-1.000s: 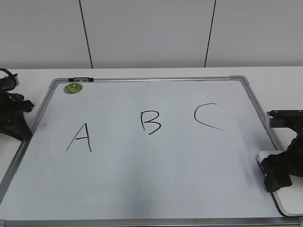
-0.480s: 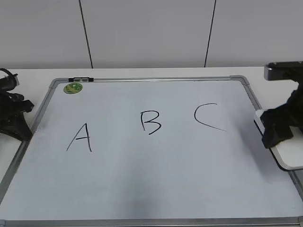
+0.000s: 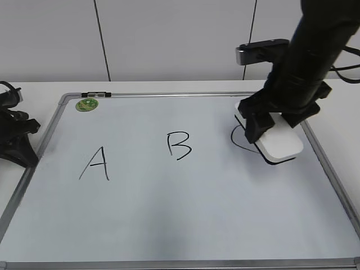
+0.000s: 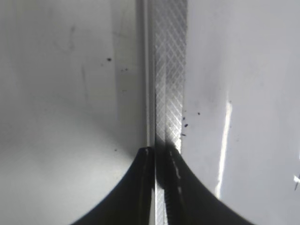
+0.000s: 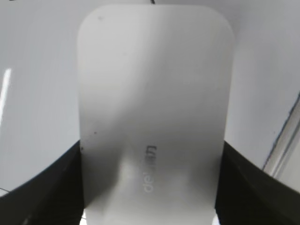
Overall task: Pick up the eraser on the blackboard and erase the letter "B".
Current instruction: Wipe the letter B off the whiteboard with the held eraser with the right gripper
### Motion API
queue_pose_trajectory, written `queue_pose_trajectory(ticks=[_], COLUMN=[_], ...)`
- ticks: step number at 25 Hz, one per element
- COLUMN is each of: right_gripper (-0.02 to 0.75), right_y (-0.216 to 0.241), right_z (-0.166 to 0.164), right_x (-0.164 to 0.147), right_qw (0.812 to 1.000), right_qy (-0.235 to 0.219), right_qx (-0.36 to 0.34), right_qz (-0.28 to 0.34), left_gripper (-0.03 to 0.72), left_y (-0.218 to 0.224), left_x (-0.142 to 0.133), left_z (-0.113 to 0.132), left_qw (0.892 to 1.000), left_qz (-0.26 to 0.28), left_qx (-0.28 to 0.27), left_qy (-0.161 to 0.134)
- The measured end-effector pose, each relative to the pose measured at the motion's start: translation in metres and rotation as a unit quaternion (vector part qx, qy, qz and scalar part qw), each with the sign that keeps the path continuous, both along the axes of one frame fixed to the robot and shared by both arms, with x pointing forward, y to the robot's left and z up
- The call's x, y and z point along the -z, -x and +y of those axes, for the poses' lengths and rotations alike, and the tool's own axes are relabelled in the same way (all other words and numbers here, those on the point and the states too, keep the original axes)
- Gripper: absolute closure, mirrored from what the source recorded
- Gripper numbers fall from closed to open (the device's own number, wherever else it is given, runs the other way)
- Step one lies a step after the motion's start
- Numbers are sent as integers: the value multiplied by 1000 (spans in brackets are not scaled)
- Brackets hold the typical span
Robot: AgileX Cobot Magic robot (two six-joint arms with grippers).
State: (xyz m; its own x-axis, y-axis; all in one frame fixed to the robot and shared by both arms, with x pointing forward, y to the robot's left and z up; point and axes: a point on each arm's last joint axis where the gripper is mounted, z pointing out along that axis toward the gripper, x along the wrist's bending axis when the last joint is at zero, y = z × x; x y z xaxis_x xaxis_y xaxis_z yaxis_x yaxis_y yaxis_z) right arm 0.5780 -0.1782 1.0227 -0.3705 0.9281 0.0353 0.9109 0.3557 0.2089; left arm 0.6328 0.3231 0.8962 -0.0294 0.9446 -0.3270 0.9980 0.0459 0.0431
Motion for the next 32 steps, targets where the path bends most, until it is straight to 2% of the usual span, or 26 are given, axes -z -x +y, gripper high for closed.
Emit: queue_pose_trajectory(ticks=[7,18,28,32], right_gripper=[214,214,214,214], right_y=[-42,-86,-115,-117], right_z=[43,72,101,110], right_x=[16,60,79,88], right_qw=[999,997,998,998], right_qy=[-4,-23,-35,-19], right_qx=[-30,-30,-47,-59], right_qz=[21,60,30,22], left_gripper=[659,659,659,659], left_y=[0,0,0,0], left_x=[0,0,0,0], left_z=[0,0,0,0], left_qw=[1000,1000,1000,1000], left_qz=[1,2,2,2], left_qx=[1,1,1,1], left_qy=[1,1,1,1])
